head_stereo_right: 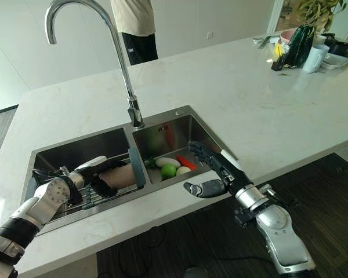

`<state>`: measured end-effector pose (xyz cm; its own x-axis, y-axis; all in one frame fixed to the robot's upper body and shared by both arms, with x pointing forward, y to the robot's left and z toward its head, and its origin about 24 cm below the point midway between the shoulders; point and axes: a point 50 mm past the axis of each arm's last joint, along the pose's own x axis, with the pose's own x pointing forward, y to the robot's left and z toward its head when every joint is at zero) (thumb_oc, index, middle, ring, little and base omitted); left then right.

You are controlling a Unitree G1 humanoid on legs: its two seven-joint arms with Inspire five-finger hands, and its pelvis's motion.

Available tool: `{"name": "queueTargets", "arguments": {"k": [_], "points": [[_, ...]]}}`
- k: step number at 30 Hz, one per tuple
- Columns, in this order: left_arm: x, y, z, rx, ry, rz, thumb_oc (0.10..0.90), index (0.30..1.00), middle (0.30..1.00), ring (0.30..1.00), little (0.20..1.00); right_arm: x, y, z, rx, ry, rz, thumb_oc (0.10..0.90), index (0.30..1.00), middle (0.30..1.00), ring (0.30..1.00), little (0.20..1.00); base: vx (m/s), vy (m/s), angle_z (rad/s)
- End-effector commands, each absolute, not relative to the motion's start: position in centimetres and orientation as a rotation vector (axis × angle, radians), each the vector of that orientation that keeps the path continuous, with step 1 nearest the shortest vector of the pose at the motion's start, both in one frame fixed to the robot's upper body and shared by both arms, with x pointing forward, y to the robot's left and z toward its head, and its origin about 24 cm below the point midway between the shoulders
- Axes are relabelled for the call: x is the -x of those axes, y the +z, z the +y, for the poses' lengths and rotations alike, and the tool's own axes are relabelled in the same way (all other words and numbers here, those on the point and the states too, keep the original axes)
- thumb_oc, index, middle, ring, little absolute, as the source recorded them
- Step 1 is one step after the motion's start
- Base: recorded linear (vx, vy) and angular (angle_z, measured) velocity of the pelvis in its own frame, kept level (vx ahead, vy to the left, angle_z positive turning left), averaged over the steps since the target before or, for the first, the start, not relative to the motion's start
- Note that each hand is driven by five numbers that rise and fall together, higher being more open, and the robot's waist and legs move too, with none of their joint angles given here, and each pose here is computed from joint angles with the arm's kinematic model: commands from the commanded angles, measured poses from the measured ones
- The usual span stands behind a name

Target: Place the dishes in the dishwasher.

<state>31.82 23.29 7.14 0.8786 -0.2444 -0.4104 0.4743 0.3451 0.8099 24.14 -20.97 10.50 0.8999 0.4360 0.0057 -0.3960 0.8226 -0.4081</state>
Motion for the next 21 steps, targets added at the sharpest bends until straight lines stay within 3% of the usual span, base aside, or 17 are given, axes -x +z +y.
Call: {"name": "queueTargets", "arguments": {"k": [1,12,13,21], "points": [[-34.2,11.3,22.7,-1.173,-0.387,0.094,0.400,0.300,0.300,0.300,0.300,-25.1,14.6,-19.8,0.437,0.472,-0.329,0.800,0.900,0.900,0.900,0.900,0.00,0.000,0.00],[-32.5,13.2,25.5,-1.137,-0.145,-0.055,0.400,0.300,0.300,0.300,0.300,-24.7,14.5,-20.7,0.441,0.427,-0.311,0.800,0.900,0.900,0.900,0.900,0.00,0.001,0.02],[-30.7,15.7,26.9,-1.071,0.031,-0.229,0.400,0.300,0.300,0.300,0.300,-24.4,14.8,-21.1,0.423,0.361,-0.349,0.800,0.900,0.900,0.900,0.900,-0.01,-0.003,0.18],[-24.9,18.4,29.4,-0.933,0.330,-0.502,0.400,0.300,0.300,0.300,0.300,-22.9,15.9,-22.1,0.332,0.188,-0.480,0.800,0.900,0.900,0.900,0.900,-0.02,-0.016,0.26]]}}
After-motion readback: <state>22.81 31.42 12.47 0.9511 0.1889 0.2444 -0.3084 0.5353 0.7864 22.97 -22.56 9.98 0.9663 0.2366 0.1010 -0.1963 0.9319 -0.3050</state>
